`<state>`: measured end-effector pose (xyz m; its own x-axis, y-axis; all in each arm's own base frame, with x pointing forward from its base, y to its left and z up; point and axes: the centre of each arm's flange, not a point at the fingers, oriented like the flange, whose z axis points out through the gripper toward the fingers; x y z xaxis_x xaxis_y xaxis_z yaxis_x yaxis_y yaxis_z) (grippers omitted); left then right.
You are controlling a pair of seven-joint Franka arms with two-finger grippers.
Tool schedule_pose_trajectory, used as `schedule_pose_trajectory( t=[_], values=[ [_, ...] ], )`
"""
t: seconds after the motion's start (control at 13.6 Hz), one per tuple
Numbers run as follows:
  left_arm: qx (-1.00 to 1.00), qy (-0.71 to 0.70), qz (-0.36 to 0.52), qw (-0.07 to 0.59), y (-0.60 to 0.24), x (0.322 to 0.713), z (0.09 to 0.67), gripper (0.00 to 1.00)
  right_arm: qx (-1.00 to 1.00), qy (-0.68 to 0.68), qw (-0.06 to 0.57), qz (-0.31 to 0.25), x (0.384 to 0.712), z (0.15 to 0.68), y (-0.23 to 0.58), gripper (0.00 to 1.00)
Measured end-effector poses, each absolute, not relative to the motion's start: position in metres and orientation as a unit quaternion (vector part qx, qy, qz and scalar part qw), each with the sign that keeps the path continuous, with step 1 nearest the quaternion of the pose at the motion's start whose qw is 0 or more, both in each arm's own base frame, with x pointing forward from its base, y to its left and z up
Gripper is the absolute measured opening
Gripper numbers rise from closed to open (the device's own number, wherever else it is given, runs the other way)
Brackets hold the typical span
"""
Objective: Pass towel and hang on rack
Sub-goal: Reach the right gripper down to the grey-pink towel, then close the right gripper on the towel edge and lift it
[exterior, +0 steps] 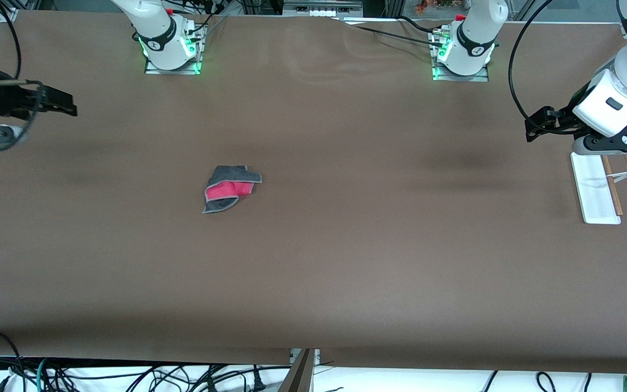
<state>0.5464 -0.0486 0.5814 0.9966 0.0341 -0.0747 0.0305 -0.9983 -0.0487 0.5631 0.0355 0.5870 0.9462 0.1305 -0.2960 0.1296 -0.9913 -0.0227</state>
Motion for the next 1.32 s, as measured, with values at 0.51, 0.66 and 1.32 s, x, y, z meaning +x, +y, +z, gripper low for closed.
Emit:
schedule_pose_trajectory(
  t=[0.51, 0.66, 1.32],
  values=[
    [-0.999, -0.014, 0.037, 0.024, -0.051, 0.546, 0.582, 1.00, -0.971, -0.147, -0.001, 0.186, 0.610, 0.462, 0.139, 1.00],
    [-0.999, -0.008, 0.036, 0.024, -0.058, 0.546, 0.583, 1.00, -0.969, -0.167, 0.003, 0.182, 0.623, 0.416, 0.170, 1.00],
    [-0.999, 0.001, 0.030, 0.024, -0.067, 0.545, 0.588, 1.00, -0.958, -0.184, 0.059, 0.210, 0.630, 0.255, 0.229, 1.00]
  ],
)
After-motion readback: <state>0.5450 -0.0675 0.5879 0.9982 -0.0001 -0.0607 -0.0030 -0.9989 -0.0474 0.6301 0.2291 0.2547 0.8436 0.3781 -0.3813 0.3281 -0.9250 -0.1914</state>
